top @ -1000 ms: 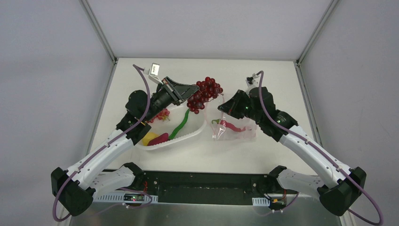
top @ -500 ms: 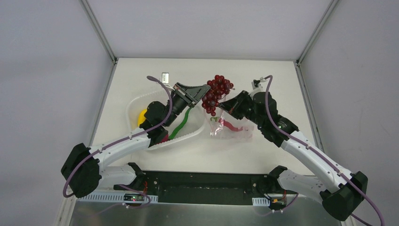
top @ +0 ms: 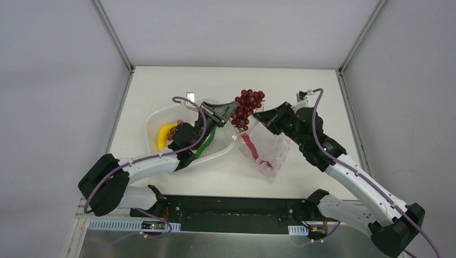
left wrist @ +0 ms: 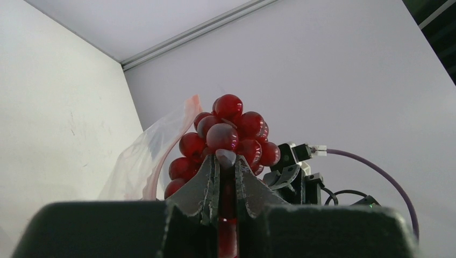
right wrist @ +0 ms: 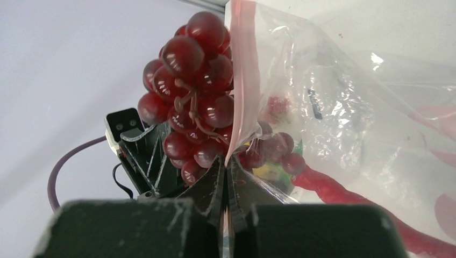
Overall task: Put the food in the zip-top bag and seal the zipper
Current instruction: Place the fake fruit in the zipper food storage bag.
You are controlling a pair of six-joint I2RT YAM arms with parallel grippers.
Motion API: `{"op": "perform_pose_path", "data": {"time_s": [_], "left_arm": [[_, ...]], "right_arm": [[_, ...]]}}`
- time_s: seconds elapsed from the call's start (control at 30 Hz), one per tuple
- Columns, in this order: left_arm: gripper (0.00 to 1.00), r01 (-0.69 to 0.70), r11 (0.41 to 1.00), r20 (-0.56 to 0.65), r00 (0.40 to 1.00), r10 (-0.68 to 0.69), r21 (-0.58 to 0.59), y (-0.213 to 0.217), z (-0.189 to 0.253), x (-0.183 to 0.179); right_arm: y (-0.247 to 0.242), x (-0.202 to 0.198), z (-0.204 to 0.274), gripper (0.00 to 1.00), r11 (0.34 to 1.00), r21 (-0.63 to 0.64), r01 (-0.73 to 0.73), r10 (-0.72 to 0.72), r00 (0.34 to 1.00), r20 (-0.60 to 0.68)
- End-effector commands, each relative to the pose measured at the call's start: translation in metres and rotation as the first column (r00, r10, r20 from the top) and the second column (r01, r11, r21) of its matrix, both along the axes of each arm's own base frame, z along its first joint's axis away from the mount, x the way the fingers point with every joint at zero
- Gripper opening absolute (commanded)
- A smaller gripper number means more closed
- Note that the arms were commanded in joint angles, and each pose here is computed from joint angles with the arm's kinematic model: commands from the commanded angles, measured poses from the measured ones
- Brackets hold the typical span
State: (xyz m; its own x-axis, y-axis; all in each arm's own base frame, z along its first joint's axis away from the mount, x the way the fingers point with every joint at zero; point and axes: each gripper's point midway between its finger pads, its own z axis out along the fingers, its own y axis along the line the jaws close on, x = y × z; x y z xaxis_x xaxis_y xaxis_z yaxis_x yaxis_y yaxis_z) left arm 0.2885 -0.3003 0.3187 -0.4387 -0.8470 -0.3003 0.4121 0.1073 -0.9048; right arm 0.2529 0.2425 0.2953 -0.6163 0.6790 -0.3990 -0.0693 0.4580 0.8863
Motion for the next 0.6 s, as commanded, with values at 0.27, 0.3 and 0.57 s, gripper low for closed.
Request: {"op": "perform_pose_path", "data": {"time_s": [0.27, 0.3, 0.57], "left_arm": [[0.00, -0.018, 0.990, -0.012, 1.000, 0.020, 0.139, 0.013, 0.004, -0.019], [0.00, -0.024, 0.988, -0.002, 1.000, 0.025, 0.154, 0.014, 0.004, -0.019], [0.00, 0.034, 0.896, -0.042, 0.999, -0.017, 0.442, 0.001, 0.000, -0.020]], "right_arm": [[-0.013, 0.011, 0.034, 0.00, 0.995, 0.090, 0.037, -0.046, 0.995, 0.092], [-0.011, 0.011, 0.034, 0.00, 0.996, 0.086, 0.027, -0.035, 0.995, 0.096], [0.008, -0.002, 0.043, 0.00, 0.991, 0.041, -0.129, 0.121, 0.981, 0.154]]}}
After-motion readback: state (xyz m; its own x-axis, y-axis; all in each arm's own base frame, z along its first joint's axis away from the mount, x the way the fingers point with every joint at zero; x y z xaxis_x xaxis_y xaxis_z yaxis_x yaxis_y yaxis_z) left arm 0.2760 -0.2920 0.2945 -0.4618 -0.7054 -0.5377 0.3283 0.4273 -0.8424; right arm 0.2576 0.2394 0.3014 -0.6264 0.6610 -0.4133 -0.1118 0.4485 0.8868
